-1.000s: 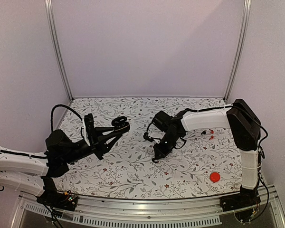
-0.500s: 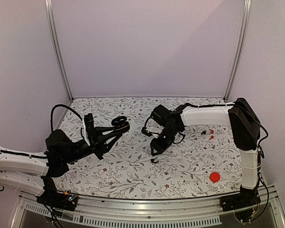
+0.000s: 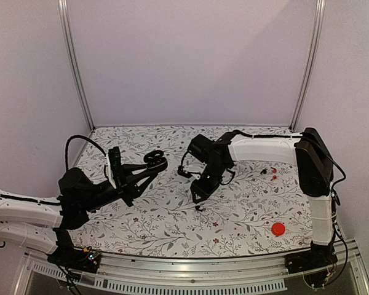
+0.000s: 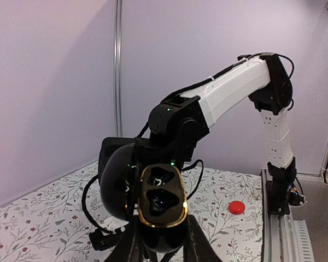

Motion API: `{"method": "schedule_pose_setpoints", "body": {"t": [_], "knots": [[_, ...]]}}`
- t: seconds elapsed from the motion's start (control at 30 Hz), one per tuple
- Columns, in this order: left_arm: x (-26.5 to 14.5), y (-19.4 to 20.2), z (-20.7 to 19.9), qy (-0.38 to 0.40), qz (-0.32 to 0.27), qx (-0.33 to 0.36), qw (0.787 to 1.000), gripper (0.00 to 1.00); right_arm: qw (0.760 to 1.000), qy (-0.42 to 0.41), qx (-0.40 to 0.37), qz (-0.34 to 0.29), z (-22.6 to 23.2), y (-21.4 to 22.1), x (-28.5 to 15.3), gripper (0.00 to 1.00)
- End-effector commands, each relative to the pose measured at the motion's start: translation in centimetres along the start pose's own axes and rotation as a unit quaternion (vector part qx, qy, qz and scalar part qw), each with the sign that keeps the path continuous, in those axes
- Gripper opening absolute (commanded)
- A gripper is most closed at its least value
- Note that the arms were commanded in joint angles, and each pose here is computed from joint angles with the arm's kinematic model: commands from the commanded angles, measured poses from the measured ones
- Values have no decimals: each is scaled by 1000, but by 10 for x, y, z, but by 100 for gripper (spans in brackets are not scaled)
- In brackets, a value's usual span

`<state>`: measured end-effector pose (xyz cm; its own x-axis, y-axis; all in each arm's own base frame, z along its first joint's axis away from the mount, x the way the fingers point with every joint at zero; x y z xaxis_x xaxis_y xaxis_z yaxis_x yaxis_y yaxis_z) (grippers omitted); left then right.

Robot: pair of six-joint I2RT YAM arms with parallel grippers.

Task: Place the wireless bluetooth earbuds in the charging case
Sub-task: Rotate the left earbud at the center of the board, then pick up the left earbud from the center of the board.

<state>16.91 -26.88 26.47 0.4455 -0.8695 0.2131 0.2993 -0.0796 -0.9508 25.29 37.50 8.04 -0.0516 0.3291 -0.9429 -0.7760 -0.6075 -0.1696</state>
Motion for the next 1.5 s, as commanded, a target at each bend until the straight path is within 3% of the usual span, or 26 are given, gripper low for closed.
{"method": "schedule_pose_setpoints", "body": {"t": [0.0, 0.6, 1.47], "knots": [[-4, -5, 5, -9, -16, 3, 1000, 18, 999, 21, -9, 26, -2, 3, 9, 40], [-7, -2, 5, -11, -14, 2, 1000, 18, 996, 53, -18, 72, 1, 9, 36, 39], [-8, -3, 4, -9, -18, 1, 1000, 18, 990, 99, -32, 91, 7, 14, 48, 19]]}}
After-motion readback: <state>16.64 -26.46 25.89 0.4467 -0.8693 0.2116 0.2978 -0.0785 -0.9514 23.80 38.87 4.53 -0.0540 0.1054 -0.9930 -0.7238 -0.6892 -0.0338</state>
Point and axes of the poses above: each gripper's point midway between its finger pads, its own x axis out along the fingers, its own z axis along the line the jaws close on, y = z × x, the point moved 3 cm from there along -x, back along the fingers, and after that the axes turned 15 degrees about x, right-handed, at the moved point
